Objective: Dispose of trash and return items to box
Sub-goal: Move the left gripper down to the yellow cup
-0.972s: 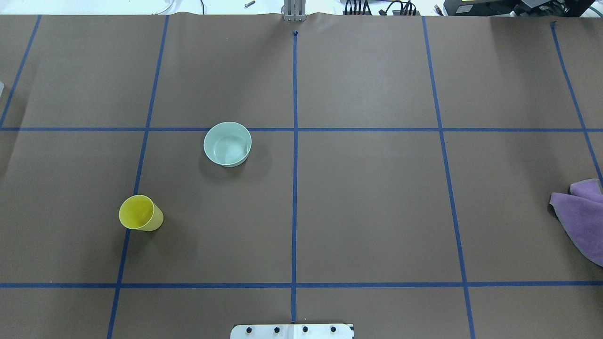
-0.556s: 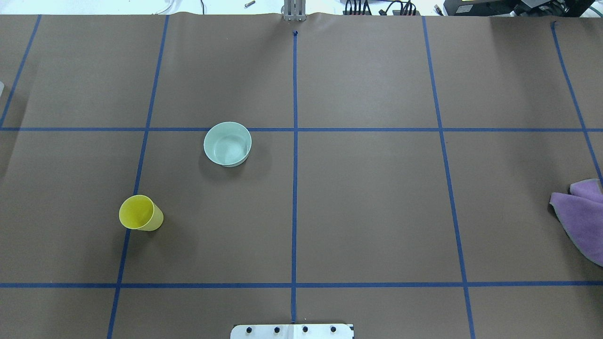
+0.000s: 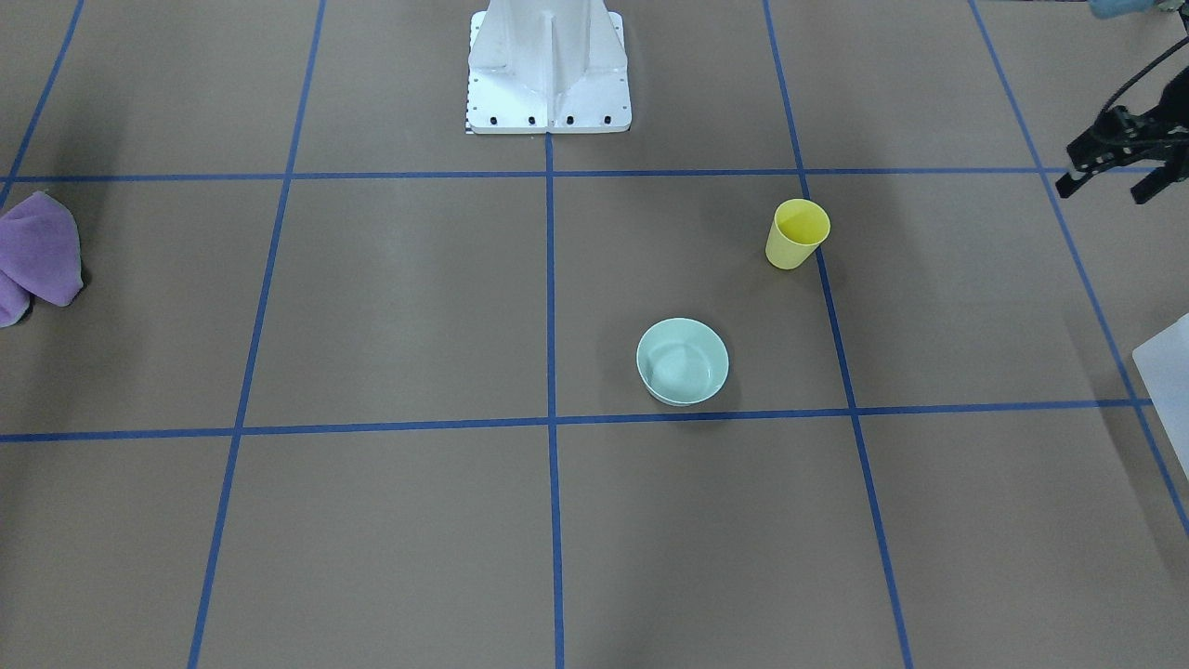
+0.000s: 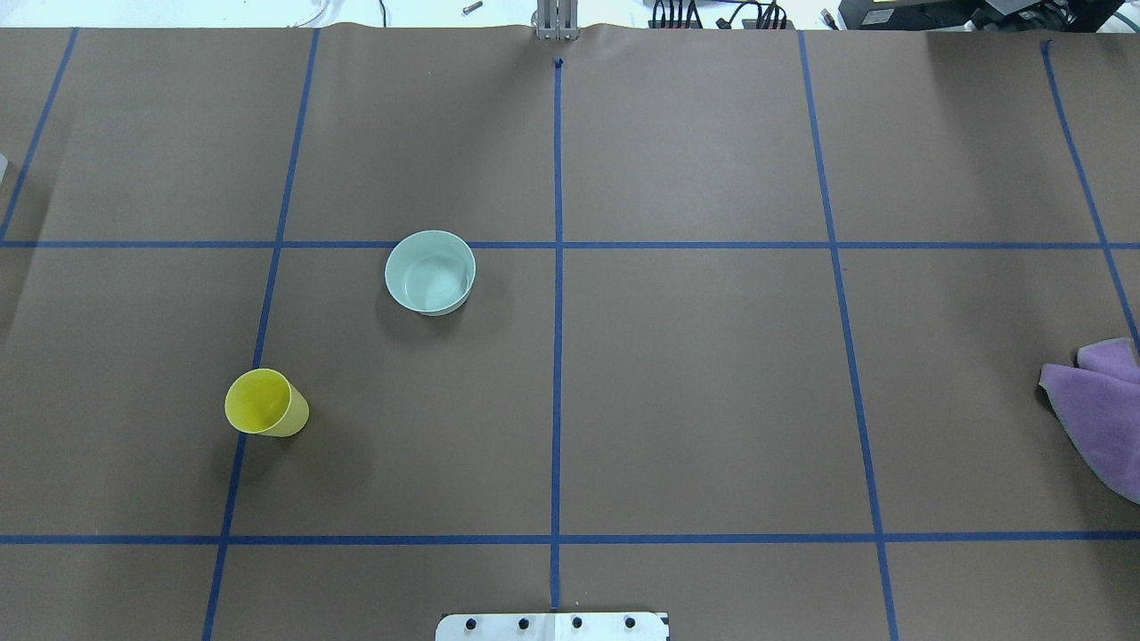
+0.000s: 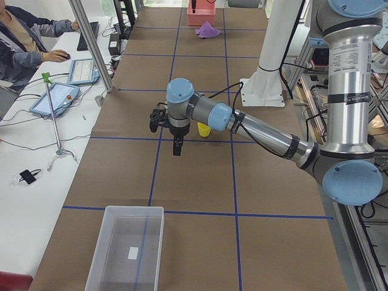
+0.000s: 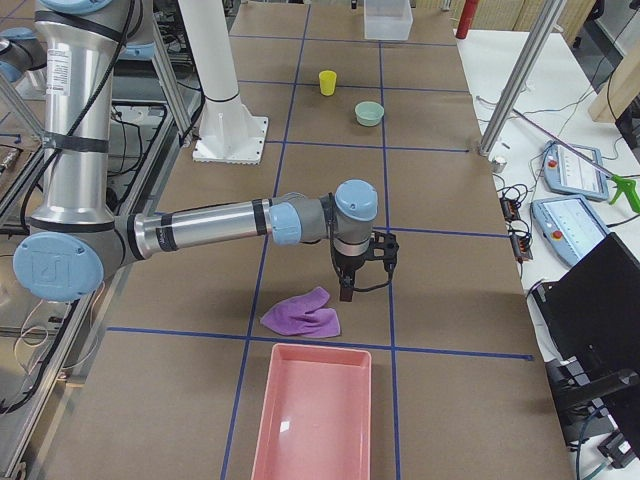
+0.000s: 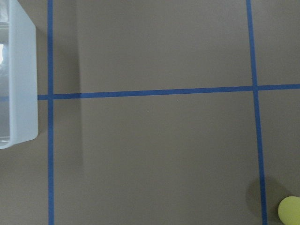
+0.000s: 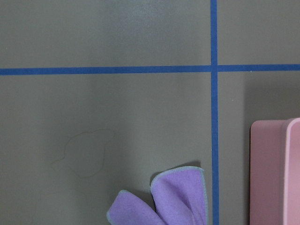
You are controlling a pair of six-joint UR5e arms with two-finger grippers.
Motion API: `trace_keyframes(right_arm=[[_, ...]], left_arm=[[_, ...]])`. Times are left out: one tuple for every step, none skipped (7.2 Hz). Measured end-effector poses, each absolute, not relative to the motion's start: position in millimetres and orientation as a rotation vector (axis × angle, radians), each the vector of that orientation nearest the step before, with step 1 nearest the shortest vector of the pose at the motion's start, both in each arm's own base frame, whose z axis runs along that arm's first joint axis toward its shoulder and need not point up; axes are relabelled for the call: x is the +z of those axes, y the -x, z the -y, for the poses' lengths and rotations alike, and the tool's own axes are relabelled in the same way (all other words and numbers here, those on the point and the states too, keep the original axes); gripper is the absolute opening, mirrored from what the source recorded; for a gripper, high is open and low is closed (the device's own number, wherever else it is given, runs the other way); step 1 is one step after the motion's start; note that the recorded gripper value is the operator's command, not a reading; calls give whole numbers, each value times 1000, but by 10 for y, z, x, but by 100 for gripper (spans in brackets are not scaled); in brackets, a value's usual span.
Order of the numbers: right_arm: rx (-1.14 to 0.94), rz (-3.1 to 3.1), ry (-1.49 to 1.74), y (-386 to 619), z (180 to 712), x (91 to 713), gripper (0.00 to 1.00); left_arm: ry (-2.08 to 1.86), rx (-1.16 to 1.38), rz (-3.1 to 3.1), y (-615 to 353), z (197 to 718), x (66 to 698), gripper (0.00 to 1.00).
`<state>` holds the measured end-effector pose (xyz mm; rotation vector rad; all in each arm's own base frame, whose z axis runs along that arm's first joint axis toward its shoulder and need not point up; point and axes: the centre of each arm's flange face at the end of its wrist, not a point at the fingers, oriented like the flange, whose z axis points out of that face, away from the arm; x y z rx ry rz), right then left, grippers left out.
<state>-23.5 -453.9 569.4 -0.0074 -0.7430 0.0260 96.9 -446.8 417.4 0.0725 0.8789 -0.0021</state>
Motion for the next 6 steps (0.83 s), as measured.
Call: trace_keyframes(right_arm=[[23,744,9,250,4537,5692,100],[21,746,10,261,4536,5692,100],[20,747,12,267,4536,5694,100],[20,747,12,269,4536,5693,100],[19,747,11,271,4535,5690,100],[19,749,11,272,4535,5687,100]], left_arm=[[-51,-5,-844,-1518,4391,3966,97],[-26,-10,-811,-2087,4259,3824,97],[-12,-18,-786,-2536,4114,3730,96],[-3,-20,-765,-2863,3985,3699,96],[-2,-19,-759,-3053,3959,3727,95],[-8,-21,-771,-3193,4005,3798,95]])
